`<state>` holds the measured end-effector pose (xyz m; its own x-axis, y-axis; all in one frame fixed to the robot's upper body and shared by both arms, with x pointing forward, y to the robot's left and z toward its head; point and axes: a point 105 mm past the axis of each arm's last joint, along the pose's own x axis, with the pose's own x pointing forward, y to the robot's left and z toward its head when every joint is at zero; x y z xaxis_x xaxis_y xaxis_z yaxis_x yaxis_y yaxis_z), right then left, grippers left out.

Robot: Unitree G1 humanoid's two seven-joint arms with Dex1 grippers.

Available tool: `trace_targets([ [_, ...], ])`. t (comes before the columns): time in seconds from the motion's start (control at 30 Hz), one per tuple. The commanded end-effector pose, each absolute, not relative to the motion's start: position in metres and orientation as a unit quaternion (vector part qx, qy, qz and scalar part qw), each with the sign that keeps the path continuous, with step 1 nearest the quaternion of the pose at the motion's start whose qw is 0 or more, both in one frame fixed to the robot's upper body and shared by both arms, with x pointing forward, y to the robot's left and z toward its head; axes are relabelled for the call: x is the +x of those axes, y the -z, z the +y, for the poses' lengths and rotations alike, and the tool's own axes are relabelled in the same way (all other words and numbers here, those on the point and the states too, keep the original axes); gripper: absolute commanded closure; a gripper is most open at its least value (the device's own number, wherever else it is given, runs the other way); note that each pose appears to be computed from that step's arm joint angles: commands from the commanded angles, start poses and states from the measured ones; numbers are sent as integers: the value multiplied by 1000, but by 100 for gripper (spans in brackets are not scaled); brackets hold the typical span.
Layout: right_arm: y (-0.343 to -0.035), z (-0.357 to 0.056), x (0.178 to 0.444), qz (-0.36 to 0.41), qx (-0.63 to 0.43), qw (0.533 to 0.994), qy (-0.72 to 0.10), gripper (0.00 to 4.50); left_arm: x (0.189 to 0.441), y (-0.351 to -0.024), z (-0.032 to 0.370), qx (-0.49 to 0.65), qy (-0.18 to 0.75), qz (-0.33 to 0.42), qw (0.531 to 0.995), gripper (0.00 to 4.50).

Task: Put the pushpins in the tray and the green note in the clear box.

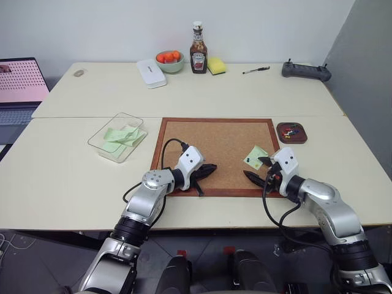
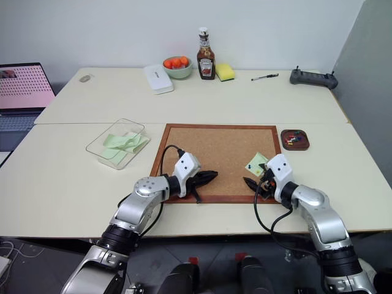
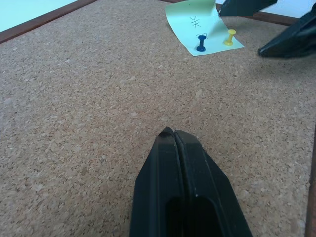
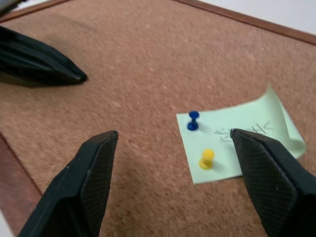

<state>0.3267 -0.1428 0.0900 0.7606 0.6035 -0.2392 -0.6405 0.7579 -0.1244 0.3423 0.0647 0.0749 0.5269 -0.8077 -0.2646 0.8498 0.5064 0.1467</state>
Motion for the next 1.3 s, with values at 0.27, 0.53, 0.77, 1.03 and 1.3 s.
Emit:
trace_targets([
  [0.27, -97, -159, 332, 74, -92, 941, -317, 298, 339, -65, 64, 129, 481, 102, 861, 450],
  [0.53, -98, -160, 331, 72, -97, 939, -322, 446, 338, -65, 62, 123, 480, 103, 862, 450],
  [0.77, -111, -153, 329, 45, -105, 934, -338, 446, 338, -65, 63, 122, 480, 103, 863, 450],
  [1.03, -131, -142, 324, -4, -115, 922, -369, 446, 336, -63, 59, 119, 480, 107, 863, 450],
  [1.3, -136, -139, 321, -14, -113, 919, -377, 446, 336, -60, 60, 122, 478, 113, 863, 450],
])
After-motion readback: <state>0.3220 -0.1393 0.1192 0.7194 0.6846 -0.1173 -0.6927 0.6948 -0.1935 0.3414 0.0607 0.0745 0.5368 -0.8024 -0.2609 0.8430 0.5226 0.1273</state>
